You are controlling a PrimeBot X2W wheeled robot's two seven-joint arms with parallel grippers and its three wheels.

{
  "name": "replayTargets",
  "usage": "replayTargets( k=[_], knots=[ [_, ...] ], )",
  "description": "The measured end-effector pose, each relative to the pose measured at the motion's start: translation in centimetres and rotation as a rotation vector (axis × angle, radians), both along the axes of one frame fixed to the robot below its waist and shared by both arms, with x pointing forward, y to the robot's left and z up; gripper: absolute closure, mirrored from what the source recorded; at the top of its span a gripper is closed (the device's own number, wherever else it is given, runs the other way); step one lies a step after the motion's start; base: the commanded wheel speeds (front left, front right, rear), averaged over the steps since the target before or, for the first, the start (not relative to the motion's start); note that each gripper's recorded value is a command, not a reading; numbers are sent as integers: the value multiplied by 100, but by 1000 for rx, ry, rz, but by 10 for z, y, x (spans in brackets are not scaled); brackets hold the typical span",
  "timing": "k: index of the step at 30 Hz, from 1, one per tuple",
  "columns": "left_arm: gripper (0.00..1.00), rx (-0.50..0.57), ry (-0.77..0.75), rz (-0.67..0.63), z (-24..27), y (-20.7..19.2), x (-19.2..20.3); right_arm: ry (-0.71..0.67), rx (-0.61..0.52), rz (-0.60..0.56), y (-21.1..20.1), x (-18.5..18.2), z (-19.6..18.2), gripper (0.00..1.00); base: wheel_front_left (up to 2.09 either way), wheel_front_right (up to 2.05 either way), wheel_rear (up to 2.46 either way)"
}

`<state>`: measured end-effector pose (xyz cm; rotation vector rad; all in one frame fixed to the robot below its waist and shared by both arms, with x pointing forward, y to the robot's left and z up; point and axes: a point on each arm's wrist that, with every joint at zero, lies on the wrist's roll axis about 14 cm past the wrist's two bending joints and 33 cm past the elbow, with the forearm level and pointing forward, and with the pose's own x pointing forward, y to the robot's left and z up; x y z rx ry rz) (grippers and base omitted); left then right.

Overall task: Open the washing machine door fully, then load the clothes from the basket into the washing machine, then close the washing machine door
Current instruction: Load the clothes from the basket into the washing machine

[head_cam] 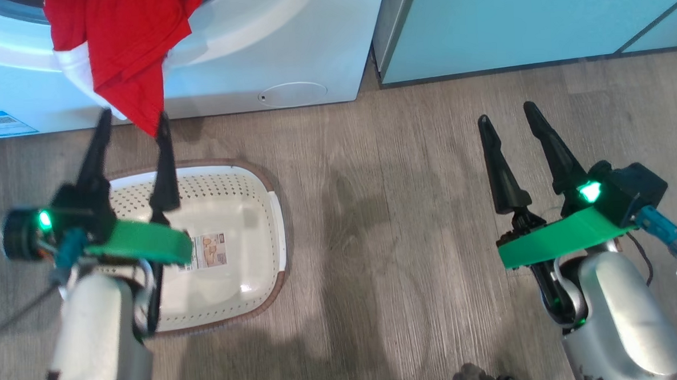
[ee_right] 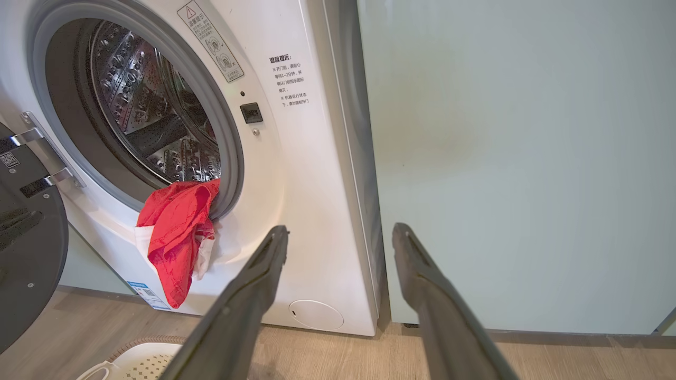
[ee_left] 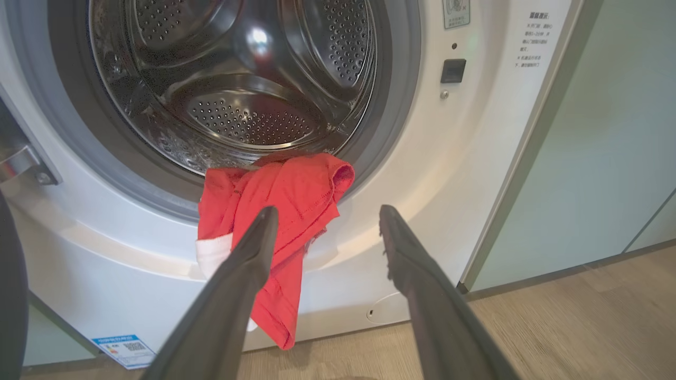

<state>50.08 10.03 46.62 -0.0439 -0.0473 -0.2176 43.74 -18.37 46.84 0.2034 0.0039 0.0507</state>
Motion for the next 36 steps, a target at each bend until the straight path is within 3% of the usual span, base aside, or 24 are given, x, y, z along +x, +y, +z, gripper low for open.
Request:
replayTargets(
  k=[8,24,36],
  knots=[
    [0,62,37,12,-16,2,-22,30,5,5,3,-6,-10,0,0,0,0],
    [0,30,51,37,-21,1,-19,48,2,-4,0,-7,-16,0,0,0,0],
    [0,79,176,53,-80,5,3,98,-8,-22,-8,2,-39,0,0,0,0]
  ],
)
